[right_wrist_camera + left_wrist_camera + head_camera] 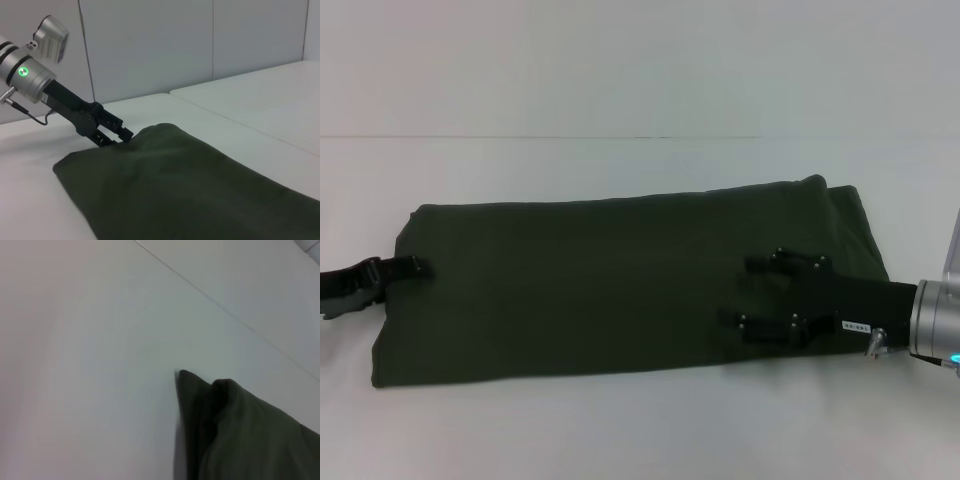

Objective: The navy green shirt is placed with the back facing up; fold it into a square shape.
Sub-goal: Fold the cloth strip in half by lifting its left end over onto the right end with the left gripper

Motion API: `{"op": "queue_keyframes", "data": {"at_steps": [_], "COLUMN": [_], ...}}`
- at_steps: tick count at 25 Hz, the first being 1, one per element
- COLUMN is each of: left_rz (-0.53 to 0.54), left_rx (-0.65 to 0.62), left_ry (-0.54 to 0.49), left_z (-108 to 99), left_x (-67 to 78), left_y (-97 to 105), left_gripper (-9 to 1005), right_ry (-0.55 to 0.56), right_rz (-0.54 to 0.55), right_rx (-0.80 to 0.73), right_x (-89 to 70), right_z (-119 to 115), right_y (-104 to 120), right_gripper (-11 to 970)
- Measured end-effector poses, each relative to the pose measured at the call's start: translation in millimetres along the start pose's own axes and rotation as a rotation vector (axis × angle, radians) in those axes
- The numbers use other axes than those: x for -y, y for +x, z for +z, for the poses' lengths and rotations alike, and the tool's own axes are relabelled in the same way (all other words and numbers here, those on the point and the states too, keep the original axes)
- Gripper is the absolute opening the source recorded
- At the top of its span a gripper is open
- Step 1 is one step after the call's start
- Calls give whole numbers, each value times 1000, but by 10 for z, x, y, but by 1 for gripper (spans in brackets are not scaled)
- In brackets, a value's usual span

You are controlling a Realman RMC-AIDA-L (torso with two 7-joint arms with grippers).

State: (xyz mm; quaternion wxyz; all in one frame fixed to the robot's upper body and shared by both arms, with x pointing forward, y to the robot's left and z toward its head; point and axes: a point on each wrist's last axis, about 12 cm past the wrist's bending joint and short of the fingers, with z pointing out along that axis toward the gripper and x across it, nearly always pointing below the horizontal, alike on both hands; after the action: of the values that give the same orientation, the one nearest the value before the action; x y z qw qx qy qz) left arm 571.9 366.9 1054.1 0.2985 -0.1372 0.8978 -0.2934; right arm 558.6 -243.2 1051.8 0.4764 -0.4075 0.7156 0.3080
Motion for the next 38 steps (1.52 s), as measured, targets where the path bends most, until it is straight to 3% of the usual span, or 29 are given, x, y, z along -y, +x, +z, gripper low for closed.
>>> {"op": "queue_keyframes", "data": {"at_steps": [16,28,33,38], "left_rz": [12,39,47,53], "left_rx": [-41,-51,-60,-64], "left_ry": [54,78,72,69], "left_z": [228,258,271,271], "left_x": [250,291,299,305], "left_y": [82,143,153,138], "left_gripper": [833,828,754,577], "right_ry": [-8,-14,-15,-21], "right_rz": [1,5,6,6], "right_rx": [0,4,7,10], "right_x": [-8,-17,-17,-21], "right_z": [22,22,20,18], "right_y": [-12,-13,-16,-25], "right_gripper": [899,899,899,899]}}
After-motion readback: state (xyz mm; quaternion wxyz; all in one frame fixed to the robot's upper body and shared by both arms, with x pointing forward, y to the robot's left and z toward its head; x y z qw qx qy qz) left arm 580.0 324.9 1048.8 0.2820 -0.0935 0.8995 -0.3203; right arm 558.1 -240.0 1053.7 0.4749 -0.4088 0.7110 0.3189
